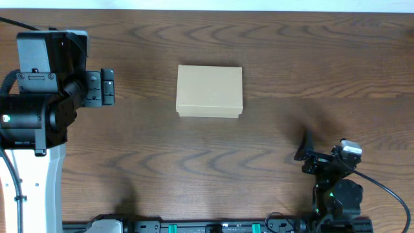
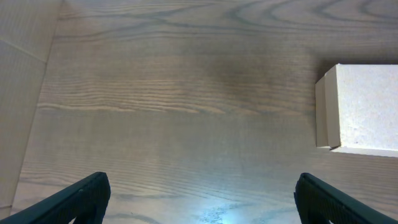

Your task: Pack container

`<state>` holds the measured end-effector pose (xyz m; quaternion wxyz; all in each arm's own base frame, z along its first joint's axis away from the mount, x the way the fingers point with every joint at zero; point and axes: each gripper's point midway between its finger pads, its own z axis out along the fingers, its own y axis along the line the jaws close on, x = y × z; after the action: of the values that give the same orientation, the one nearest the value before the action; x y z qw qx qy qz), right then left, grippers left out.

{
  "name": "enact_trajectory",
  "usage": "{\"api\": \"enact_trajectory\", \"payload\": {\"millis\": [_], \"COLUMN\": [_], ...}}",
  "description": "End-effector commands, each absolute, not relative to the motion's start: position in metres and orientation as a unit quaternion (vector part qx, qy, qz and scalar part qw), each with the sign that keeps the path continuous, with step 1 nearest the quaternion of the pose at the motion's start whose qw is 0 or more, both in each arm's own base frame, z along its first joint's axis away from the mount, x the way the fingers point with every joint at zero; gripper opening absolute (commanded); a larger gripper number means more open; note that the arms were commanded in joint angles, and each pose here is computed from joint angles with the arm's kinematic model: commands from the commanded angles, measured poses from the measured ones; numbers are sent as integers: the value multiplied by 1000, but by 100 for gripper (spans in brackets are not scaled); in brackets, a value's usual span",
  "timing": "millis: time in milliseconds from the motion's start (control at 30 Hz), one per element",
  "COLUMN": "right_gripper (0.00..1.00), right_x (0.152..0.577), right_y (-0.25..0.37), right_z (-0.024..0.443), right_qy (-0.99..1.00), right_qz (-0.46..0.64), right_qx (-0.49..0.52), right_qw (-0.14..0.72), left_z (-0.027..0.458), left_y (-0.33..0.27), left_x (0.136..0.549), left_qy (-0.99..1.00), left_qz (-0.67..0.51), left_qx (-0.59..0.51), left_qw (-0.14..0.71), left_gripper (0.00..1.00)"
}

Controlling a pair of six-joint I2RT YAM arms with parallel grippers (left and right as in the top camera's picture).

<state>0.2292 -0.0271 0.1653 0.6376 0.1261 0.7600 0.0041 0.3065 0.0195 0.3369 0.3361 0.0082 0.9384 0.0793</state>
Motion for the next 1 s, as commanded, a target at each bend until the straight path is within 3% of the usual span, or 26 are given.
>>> {"api": "enact_trajectory", "payload": {"millis": [0,967], "right_gripper": [99,99], "right_x": [232,234], "right_y": [-24,-26], "right_z": [147,146], "right_qy": [763,756], "right_qz": [38,40], "right_qx": [156,166], "right_qw": [626,632], "left_z": [343,343], "left_y": [23,23], "left_x": [306,306], "left_qy": [935,935], "left_qz": [84,84], "left_qx": [3,3], "left_qw": [344,344], "left_gripper": [95,95]}}
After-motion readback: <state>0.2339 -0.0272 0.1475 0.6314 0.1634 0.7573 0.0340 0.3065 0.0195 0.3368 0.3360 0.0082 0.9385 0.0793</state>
